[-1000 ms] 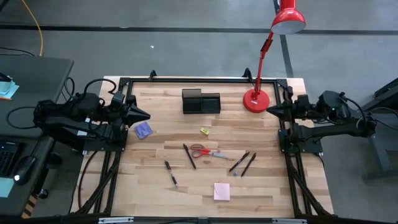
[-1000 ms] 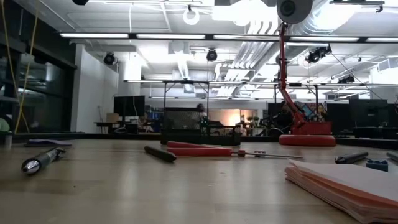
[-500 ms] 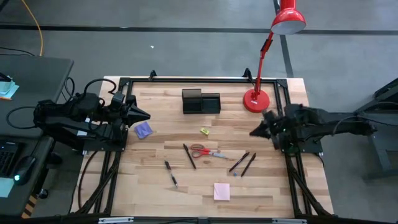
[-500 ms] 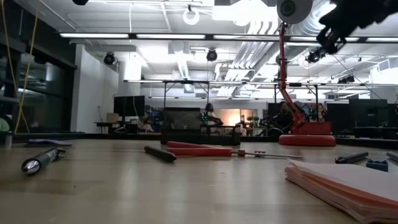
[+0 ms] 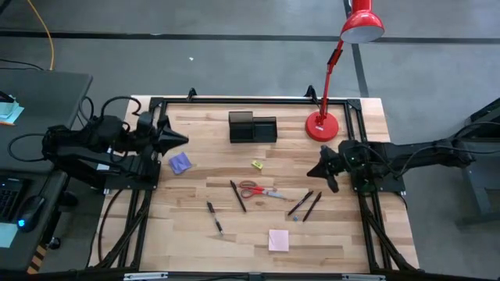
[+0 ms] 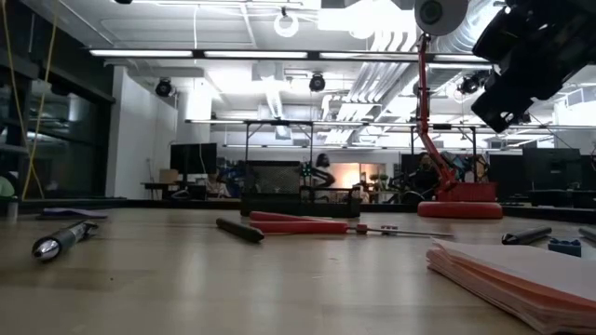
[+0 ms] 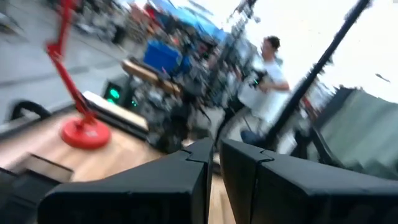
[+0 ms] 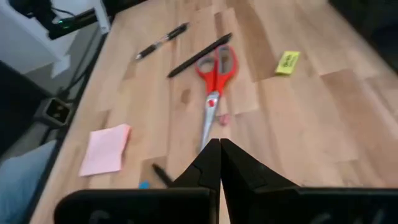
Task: Pick and place office supplies into organizer
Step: Put the middle black pen into the desk organizer
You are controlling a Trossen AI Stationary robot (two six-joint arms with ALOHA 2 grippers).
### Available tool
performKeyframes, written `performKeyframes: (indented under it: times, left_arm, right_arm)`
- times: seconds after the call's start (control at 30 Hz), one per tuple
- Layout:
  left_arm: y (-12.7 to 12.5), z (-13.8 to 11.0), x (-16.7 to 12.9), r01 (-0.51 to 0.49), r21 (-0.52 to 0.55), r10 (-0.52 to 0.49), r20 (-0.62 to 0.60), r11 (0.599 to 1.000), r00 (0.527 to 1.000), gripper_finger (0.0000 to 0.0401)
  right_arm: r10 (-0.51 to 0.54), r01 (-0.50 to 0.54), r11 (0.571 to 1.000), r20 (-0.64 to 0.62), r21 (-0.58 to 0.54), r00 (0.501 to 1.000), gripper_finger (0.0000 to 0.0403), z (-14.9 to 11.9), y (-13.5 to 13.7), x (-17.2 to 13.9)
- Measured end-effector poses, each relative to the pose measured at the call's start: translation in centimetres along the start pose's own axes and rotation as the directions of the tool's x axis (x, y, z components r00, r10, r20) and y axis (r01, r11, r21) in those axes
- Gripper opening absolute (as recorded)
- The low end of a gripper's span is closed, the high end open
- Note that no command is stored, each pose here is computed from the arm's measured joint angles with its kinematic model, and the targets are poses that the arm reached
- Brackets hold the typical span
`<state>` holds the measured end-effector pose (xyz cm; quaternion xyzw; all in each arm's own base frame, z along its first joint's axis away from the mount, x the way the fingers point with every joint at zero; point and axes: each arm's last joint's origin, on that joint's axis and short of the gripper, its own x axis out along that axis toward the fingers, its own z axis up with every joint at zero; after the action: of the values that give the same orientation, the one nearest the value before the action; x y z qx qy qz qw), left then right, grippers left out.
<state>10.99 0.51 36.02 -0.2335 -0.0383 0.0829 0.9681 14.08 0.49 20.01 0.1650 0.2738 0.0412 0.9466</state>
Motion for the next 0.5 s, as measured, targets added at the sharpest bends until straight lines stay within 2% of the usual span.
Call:
performKeyframes:
  times: [0.13, 0.27, 0.37, 0.5]
  left_arm:
    - [0.0, 0.2, 0.0, -0.029, -0.007, 0.029, 0.028, 1.000, 0.999, 0.0024]
    - [0.1, 0.1, 0.0, -0.030, -0.004, 0.030, 0.025, 1.000, 0.999, 0.0024]
    - [0.2, 0.0, 0.4, -0.099, -0.011, 0.100, 0.041, 0.995, 0.994, 0.0024]
    - [0.7, -1.8, 2.6, -0.150, -0.078, 0.144, -0.080, 0.986, 0.986, 0.0024]
  right_arm:
    - [-0.005, 0.006, 0.999, -0.012, 0.043, 1.000, 0.0002, -0.1, -0.1, 0.2]
    - [-0.015, 0.016, 1.000, -0.010, 0.025, 1.000, 0.0003, 0.0, -0.1, 0.3]
    - [-0.023, 0.023, 1.000, -0.007, 0.013, 1.000, 0.0002, 0.0, -0.1, 0.3]
    - [-0.022, 0.022, 1.000, -0.009, -0.003, 1.000, 0.0002, 0.0, -0.1, 0.3]
